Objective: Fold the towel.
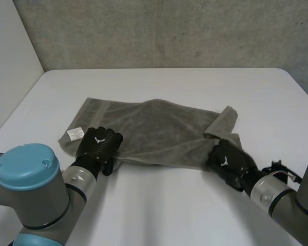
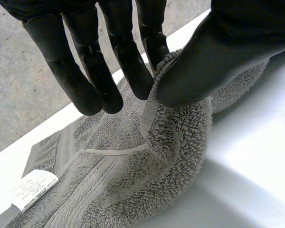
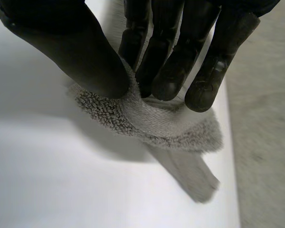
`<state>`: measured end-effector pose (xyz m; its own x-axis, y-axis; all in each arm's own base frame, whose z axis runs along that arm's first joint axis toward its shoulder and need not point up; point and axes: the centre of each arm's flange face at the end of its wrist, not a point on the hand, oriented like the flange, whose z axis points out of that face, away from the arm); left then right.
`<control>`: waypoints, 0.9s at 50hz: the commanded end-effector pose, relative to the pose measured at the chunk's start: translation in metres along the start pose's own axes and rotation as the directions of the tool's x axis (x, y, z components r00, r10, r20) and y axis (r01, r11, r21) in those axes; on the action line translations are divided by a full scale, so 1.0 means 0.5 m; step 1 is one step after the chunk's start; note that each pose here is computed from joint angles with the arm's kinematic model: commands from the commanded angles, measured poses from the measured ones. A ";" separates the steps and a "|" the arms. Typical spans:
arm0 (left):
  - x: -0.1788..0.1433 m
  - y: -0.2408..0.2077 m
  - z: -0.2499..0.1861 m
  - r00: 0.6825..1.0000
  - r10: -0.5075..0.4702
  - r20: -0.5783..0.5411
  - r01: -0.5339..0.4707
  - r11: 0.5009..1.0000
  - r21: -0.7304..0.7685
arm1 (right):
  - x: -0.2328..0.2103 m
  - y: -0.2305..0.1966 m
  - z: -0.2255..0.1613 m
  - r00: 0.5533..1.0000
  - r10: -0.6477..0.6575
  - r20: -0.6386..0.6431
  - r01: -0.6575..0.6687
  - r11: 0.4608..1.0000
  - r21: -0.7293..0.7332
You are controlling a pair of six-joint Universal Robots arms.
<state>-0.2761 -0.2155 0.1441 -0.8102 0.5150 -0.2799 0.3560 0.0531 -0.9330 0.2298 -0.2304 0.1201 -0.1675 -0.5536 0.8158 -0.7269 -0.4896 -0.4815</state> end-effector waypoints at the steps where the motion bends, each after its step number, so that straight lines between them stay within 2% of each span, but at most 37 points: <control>1: -0.001 0.003 0.005 1.000 0.000 0.004 0.000 1.000 0.002 | 0.088 -0.026 -0.011 0.956 0.224 -0.188 -0.209 0.973 0.096; 2: -0.001 0.003 0.005 1.000 0.000 0.004 0.000 1.000 0.002 | 0.105 -0.032 -0.014 0.929 0.303 -0.212 -0.279 0.950 0.138; 3: -0.001 0.003 0.005 1.000 0.000 0.005 0.000 1.000 0.005 | 0.105 -0.032 -0.014 0.929 0.304 -0.212 -0.280 0.950 0.138; 4: -0.001 0.002 0.006 1.000 0.000 0.007 0.000 1.000 0.009 | 0.121 -0.035 -0.015 0.896 0.381 -0.229 -0.348 0.921 0.172; 5: -0.001 0.002 0.006 1.000 0.000 0.007 0.000 1.000 0.009 | 0.121 -0.035 -0.015 0.895 0.382 -0.229 -0.349 0.921 0.172; 7: -0.001 0.003 0.008 1.000 0.004 0.010 -0.004 1.000 0.019 | 0.161 -0.018 -0.020 0.820 0.502 -0.275 -0.462 0.864 0.198; 8: -0.001 0.003 0.008 1.000 0.004 0.010 -0.004 1.000 0.019 | 0.161 -0.018 -0.020 0.820 0.502 -0.275 -0.463 0.864 0.198; 10: -0.001 0.003 0.010 1.000 0.011 0.014 -0.011 1.000 0.026 | 0.194 0.012 -0.027 0.748 0.568 -0.342 -0.538 0.822 0.189; 18: 0.005 0.022 0.023 0.999 0.034 0.012 -0.035 0.999 0.019 | 0.209 0.052 -0.031 0.684 0.621 -0.384 -0.626 0.769 0.130; 20: 0.007 0.028 0.027 0.999 0.053 0.010 -0.053 0.999 0.011 | 0.207 0.079 -0.030 0.643 0.653 -0.400 -0.676 0.729 0.104; 23: 0.004 0.040 0.033 0.996 0.093 0.012 -0.093 0.996 -0.008 | 0.208 0.090 -0.029 0.616 0.673 -0.409 -0.702 0.705 0.102; 25: -0.001 0.047 0.036 0.993 0.117 0.015 -0.116 0.993 -0.025 | 0.208 0.100 -0.026 0.572 0.708 -0.415 -0.740 0.664 0.112; 28: -0.004 0.059 0.038 0.985 0.171 0.010 -0.170 0.984 -0.048 | 0.212 0.104 -0.026 0.554 0.720 -0.418 -0.751 0.649 0.121; 34: -0.017 0.061 0.039 0.961 0.277 0.018 -0.275 0.959 -0.061 | 0.211 0.106 -0.025 0.552 0.722 -0.419 -0.754 0.646 0.120; 40: -0.060 0.052 0.052 0.953 0.293 0.073 -0.288 0.955 -0.074 | 0.208 0.108 -0.024 0.556 0.719 -0.417 -0.753 0.648 0.115; 45: -0.134 0.045 0.072 0.957 0.266 0.117 -0.256 0.962 -0.094 | 0.206 0.113 -0.020 0.557 0.718 -0.416 -0.754 0.648 0.108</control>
<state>-0.2518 -0.2544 0.1229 -0.7038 0.4413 -0.5568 0.6092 -0.0283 -0.7925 0.1649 -0.3069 0.1826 -0.8944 -0.3780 0.2391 -0.2675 0.0238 -0.9633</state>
